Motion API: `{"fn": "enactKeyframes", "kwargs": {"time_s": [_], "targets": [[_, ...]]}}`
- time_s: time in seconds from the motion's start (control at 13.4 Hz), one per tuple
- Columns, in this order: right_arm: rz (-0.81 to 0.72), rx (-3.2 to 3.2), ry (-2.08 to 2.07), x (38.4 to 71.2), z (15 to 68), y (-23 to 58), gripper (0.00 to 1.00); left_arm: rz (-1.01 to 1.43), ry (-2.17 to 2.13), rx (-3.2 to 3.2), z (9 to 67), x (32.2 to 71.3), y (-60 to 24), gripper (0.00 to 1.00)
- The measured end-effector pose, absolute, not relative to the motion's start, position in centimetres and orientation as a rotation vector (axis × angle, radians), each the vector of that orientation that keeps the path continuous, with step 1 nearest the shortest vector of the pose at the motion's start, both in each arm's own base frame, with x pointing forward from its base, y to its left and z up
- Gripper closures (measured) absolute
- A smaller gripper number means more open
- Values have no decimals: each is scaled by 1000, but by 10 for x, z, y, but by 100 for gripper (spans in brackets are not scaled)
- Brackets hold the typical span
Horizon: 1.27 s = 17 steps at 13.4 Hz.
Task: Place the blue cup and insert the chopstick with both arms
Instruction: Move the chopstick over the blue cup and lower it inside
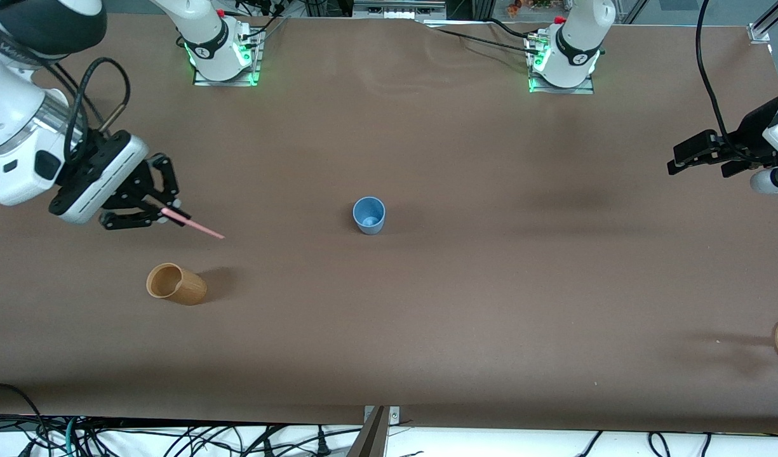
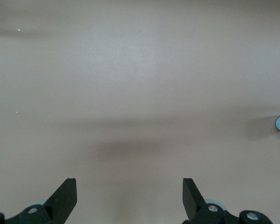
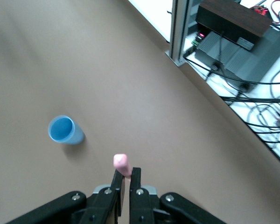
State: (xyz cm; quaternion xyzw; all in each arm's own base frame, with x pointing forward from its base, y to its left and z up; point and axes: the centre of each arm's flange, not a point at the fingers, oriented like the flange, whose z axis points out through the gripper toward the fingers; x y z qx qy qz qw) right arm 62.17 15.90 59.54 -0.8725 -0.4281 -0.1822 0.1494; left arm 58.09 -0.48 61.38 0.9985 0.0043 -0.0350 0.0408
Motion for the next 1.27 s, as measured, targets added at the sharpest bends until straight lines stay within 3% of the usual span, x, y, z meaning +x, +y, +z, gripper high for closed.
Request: {"fn": "enactKeyframes", "kwargs": {"time_s": [0.22, 0.6, 0.97, 1.27], "targets": [[-505, -2513, -1112, 618, 585, 210, 92, -107, 9, 3058, 614, 581, -5, 0], [-479, -2479, -939, 621, 522, 304, 92, -108, -2, 3058, 614, 581, -8, 0], [-303, -2509, -817, 597, 469, 348, 92, -108, -4, 3058, 614, 581, -8, 0], [-278, -2514, -791, 577, 431, 365, 92, -108, -7, 3058, 614, 581, -9, 0]]}}
